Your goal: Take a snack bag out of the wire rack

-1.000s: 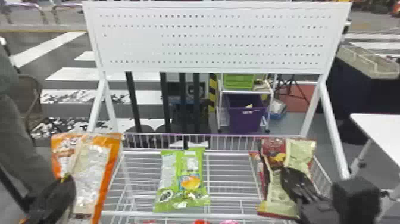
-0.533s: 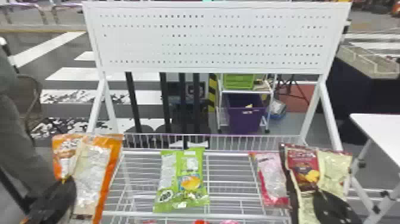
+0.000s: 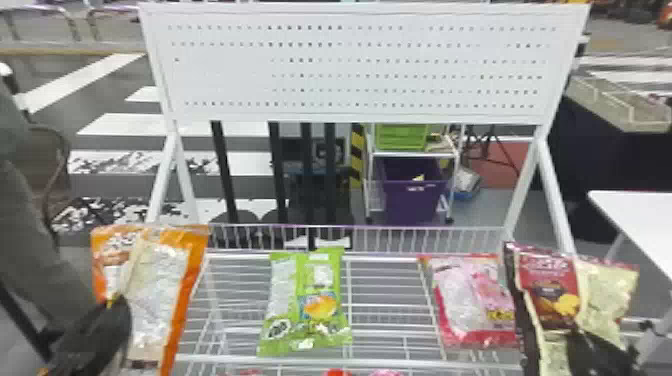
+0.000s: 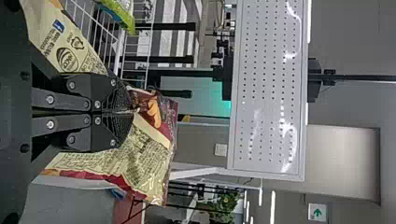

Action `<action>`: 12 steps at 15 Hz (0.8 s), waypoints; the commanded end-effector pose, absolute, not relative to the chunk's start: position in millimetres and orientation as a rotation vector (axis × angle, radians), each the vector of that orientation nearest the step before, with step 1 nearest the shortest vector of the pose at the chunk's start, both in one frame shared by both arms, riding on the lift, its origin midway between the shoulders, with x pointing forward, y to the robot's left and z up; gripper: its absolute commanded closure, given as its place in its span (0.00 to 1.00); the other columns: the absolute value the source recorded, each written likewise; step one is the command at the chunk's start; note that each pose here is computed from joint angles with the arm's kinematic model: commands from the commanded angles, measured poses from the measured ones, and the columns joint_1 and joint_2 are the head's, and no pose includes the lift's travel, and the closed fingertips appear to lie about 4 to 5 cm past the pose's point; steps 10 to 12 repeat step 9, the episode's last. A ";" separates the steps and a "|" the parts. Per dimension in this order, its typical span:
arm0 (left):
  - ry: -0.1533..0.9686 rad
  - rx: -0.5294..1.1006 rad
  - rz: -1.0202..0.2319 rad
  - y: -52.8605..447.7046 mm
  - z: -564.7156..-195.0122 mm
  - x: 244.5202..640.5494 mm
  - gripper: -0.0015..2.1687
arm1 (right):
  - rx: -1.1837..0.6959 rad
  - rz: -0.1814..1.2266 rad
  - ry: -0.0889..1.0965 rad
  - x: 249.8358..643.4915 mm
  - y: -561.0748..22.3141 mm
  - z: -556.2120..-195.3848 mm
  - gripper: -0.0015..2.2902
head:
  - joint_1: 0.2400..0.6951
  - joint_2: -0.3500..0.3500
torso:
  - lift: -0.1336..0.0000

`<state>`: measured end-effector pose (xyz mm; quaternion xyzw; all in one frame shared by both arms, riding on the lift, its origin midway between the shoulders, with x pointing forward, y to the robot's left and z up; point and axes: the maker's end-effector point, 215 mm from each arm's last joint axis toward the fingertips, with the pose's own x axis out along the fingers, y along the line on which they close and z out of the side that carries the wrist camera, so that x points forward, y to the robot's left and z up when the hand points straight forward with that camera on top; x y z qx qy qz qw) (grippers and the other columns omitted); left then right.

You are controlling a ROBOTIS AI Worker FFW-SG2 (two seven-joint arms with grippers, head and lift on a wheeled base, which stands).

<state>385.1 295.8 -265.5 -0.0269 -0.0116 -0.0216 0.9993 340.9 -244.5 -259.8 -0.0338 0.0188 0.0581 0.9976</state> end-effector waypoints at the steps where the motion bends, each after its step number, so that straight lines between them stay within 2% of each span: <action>1: -0.022 -0.050 -0.044 296.0 -265.3 384.1 0.86 | -0.063 0.116 0.037 340.7 -243.4 -259.7 0.98 | 0.57 0.50 | 1.00; 12: -0.021 -0.051 -0.046 294.8 -265.1 383.3 0.86 | -0.071 0.125 0.029 338.1 -240.9 -255.8 0.98 | 0.57 0.50 | 1.00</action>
